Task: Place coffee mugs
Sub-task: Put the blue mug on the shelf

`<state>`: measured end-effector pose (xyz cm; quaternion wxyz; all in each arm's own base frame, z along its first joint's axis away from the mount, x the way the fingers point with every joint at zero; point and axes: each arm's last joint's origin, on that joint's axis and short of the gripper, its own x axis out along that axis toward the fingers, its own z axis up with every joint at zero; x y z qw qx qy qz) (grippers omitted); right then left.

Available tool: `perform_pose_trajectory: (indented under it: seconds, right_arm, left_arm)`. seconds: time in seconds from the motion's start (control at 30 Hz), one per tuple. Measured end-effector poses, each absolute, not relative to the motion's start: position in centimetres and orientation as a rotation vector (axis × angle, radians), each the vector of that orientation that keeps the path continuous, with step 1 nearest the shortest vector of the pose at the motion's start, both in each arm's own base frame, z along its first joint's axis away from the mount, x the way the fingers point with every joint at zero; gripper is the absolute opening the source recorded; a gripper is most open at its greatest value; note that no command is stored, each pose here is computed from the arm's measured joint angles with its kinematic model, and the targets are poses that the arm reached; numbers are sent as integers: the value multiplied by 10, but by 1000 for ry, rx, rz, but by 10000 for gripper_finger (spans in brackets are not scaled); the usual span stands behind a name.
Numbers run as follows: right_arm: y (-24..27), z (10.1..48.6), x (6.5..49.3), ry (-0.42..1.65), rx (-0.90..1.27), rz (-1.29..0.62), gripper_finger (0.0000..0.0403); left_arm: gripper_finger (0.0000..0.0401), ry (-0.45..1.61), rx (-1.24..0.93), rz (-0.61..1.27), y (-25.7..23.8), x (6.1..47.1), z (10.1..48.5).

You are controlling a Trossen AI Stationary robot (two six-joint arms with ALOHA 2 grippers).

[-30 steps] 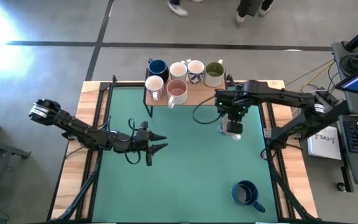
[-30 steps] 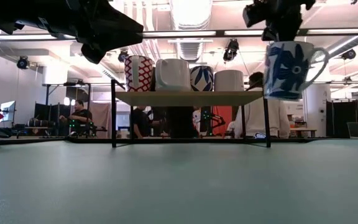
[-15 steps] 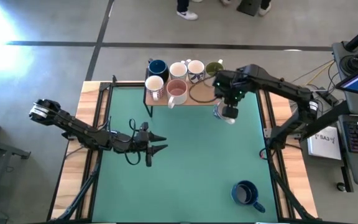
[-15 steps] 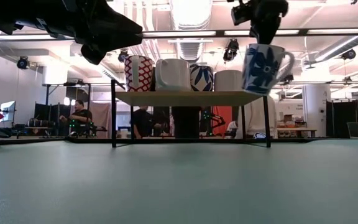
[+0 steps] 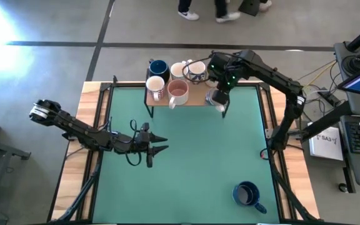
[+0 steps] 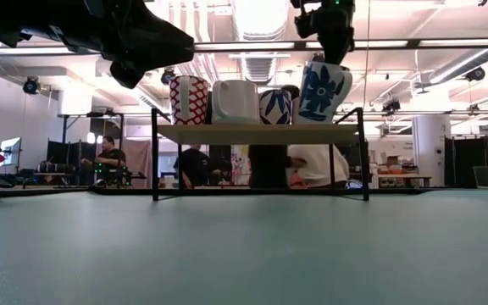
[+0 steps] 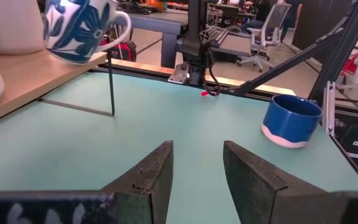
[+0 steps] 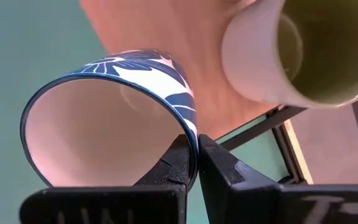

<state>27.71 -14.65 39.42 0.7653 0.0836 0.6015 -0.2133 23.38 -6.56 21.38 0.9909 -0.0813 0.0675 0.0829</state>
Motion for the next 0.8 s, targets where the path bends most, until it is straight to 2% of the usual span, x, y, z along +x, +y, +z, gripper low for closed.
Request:
perform_pose_trajectory:
  seconds: [0.43,0.8]
  right_arm:
    - [-165,398,259,1295,231,-531,12]
    - [-163,390,260,1304,284,-472,12]
  left_arm:
    - [123,148,-153,167,-66,234,213]
    - [123,150,-150,166,-66,234,212]
